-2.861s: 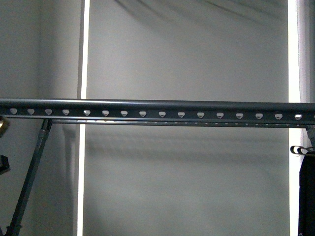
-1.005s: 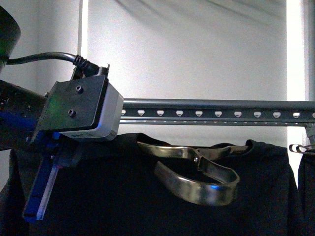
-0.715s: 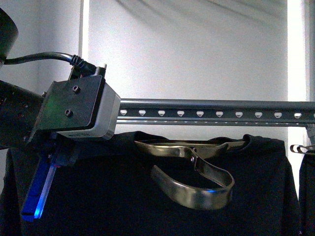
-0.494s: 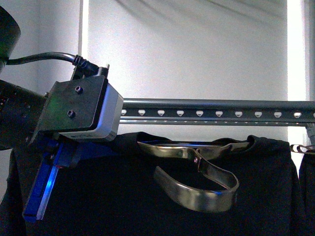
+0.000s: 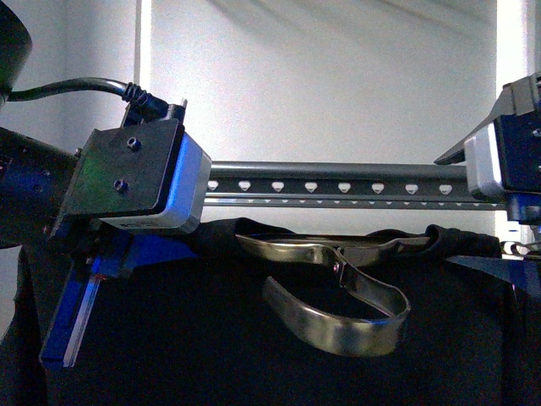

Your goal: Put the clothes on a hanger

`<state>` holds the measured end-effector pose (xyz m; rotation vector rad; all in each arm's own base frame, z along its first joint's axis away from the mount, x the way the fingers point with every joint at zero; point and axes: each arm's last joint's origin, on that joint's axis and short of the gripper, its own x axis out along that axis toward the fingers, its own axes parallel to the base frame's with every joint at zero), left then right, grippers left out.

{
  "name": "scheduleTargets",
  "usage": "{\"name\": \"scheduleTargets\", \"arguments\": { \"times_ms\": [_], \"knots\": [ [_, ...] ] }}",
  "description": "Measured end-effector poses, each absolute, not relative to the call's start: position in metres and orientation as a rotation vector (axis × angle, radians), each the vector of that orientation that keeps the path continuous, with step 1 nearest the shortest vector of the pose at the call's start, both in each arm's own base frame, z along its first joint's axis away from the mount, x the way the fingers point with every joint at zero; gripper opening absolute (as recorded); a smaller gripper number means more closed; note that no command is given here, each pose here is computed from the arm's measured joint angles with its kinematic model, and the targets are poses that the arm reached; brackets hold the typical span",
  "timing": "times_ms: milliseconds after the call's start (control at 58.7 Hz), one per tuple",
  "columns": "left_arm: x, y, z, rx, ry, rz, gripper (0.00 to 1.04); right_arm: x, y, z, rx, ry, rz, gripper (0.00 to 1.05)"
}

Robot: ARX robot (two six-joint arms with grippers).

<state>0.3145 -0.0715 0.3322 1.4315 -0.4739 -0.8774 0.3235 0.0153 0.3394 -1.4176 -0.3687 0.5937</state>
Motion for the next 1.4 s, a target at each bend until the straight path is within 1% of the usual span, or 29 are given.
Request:
{"name": "scheduleTargets", "arguments": {
  "times_ms": [221,238,409,426,477,494,511,562,630,715,749,851,868,920,937,971,1073,1090,1209,1260,1277,1362,1396],
  "knots": [
    [0.314,-0.072,0.332,1.433,-0.475,-0.877,0.04,0.351,0.022,0.335,-1.386,-0.278,0.610,0.97],
    [0.315,-0.072,0.332,1.434,-0.474,-0.877,0.04,0.353,0.023,0.335,-1.383,-0.275,0.609,0.96],
    [0.315,-0.071,0.332,1.442,-0.476,-0.874,0.04,0.371,0.028,0.332,-1.340,-0.241,0.591,0.61],
    [0.315,-0.071,0.332,1.441,-0.477,-0.874,0.04,0.371,0.028,0.331,-1.339,-0.240,0.592,0.60],
    [0.315,-0.071,0.332,1.442,-0.476,-0.873,0.04,0.374,0.029,0.329,-1.331,-0.239,0.594,0.49],
    [0.315,-0.071,0.332,1.442,-0.476,-0.873,0.04,0.374,0.029,0.329,-1.328,-0.238,0.595,0.47],
    [0.315,-0.071,0.332,1.443,-0.475,-0.872,0.04,0.375,0.029,0.327,-1.323,-0.236,0.596,0.42],
    [0.315,-0.071,0.332,1.444,-0.474,-0.871,0.04,0.375,0.030,0.327,-1.320,-0.242,0.599,0.32],
    [0.315,-0.071,0.332,1.444,-0.475,-0.871,0.04,0.375,0.030,0.326,-1.318,-0.246,0.601,0.23],
    [0.315,-0.071,0.332,1.432,-0.476,-0.876,0.04,0.372,0.027,0.321,-1.323,-0.251,0.621,0.08],
    [0.315,-0.071,0.333,1.431,-0.476,-0.877,0.04,0.370,0.026,0.319,-1.324,-0.250,0.632,0.05],
    [0.315,-0.071,0.333,1.429,-0.479,-0.879,0.05,0.362,0.024,0.314,-1.308,-0.234,0.657,0.05],
    [0.314,-0.071,0.333,1.429,-0.479,-0.879,0.06,0.361,0.023,0.314,-1.302,-0.233,0.662,0.05],
    [0.314,-0.071,0.333,1.435,-0.483,-0.879,0.18,0.353,0.021,0.314,-1.277,-0.226,0.680,0.05],
    [0.314,-0.071,0.333,1.437,-0.485,-0.879,0.20,0.352,0.021,0.313,-1.274,-0.222,0.682,0.05],
    [0.315,-0.071,0.333,1.439,-0.489,-0.877,0.27,0.346,0.018,0.312,-1.269,-0.215,0.697,0.05],
    [0.315,-0.072,0.334,1.443,-0.496,-0.875,0.39,0.338,0.013,0.309,-1.267,-0.183,0.712,0.05],
    [0.314,-0.072,0.334,1.445,-0.497,-0.875,0.43,0.335,0.011,0.308,-1.267,-0.171,0.715,0.05],
    [0.314,-0.072,0.334,1.445,-0.498,-0.875,0.57,0.331,0.003,0.299,-1.266,-0.103,0.738,0.05],
    [0.314,-0.072,0.334,1.446,-0.499,-0.875,0.68,0.329,-0.004,0.292,-1.260,-0.030,0.748,0.05],
    [0.314,-0.072,0.334,1.446,-0.499,-0.876,0.70,0.328,-0.006,0.289,-1.258,0.004,0.753,0.05],
    [0.314,-0.072,0.334,1.446,-0.499,-0.876,0.88,0.324,-0.024,0.271,-1.219,0.204,0.770,0.05],
    [0.314,-0.072,0.334,1.446,-0.499,-0.875,0.92,0.323,-0.028,0.268,-1.212,0.242,0.773,0.05]
  ]
}}
